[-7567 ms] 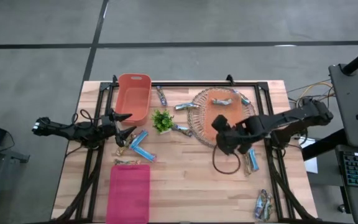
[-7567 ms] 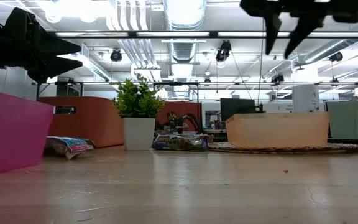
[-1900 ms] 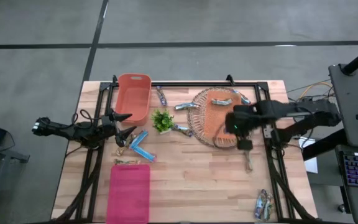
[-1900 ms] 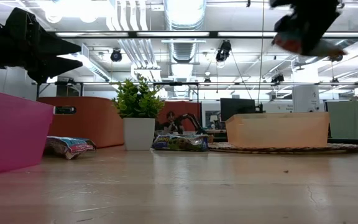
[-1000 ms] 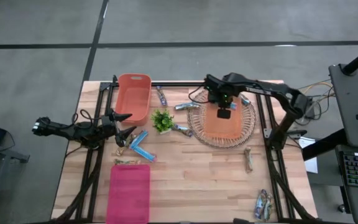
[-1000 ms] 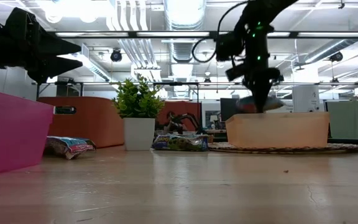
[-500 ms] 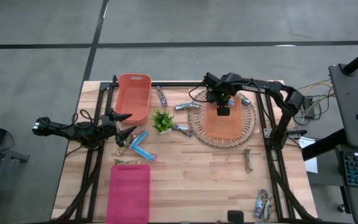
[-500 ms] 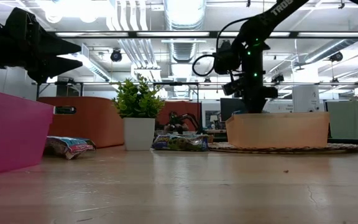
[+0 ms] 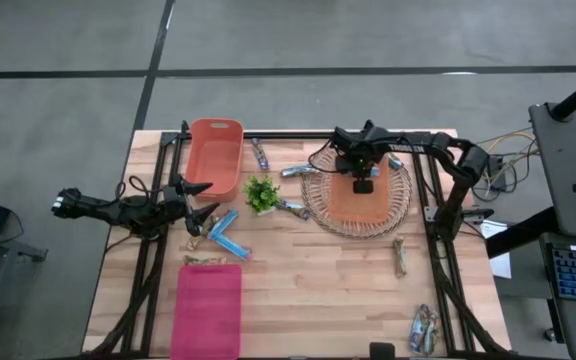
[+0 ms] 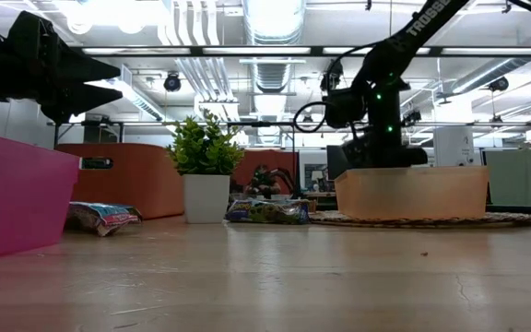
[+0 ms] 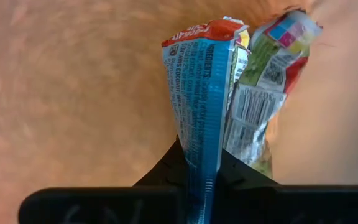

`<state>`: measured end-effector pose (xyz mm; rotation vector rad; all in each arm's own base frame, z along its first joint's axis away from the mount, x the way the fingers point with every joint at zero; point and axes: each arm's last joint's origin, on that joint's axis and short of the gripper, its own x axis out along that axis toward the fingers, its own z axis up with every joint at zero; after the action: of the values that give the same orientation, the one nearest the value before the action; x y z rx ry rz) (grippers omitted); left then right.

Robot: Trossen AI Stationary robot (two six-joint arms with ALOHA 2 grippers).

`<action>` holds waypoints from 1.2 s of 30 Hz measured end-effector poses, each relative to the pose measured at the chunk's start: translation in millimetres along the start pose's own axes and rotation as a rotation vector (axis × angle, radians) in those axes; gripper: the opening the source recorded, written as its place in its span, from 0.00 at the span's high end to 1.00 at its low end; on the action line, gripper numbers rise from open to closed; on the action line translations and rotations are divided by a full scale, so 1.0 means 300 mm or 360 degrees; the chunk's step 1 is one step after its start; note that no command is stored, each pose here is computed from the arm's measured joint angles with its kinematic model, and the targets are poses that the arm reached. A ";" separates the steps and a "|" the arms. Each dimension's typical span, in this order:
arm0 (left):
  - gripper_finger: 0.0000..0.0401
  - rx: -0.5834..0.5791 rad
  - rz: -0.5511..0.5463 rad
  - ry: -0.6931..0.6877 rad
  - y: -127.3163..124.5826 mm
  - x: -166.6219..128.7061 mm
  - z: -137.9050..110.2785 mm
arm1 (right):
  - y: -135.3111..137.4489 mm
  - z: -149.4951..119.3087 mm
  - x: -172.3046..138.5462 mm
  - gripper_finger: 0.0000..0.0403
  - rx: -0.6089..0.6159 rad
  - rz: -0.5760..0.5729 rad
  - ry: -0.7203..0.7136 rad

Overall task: Pick and place Granola Bars by type
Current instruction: Put the red granola bar into the right orange bin, then put the top red granola bar into the right orange bin

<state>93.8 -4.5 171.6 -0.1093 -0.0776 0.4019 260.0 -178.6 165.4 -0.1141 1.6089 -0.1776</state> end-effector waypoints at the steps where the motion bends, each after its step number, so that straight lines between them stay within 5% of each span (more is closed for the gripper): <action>1: 0.22 0.0000 0.0000 0.0000 0.000 0.000 0.000 | 0.000 0.001 0.003 0.96 0.0000 -0.0003 -0.0009; 15: 0.22 0.0000 0.0000 -0.0001 0.000 0.000 0.000 | -0.013 0.010 -0.034 0.72 0.0033 0.0007 -0.0010; 26: 0.22 0.0000 0.0000 0.0000 0.000 0.000 0.000 | -0.041 -0.008 -0.218 0.48 0.0150 -0.0048 -0.0071; 29: 0.22 0.0000 0.0000 0.0000 0.000 0.000 0.000 | -0.052 -0.013 -0.277 0.43 0.0307 -0.0087 -0.0101; 36: 0.22 0.0000 0.0000 0.0000 0.000 0.000 0.000 | -0.078 -0.036 -0.415 0.36 0.1018 -0.0212 -0.0099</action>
<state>93.8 -4.5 171.7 -0.1094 -0.0778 0.4021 254.2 -178.3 292.4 0.2658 1.4147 -0.7723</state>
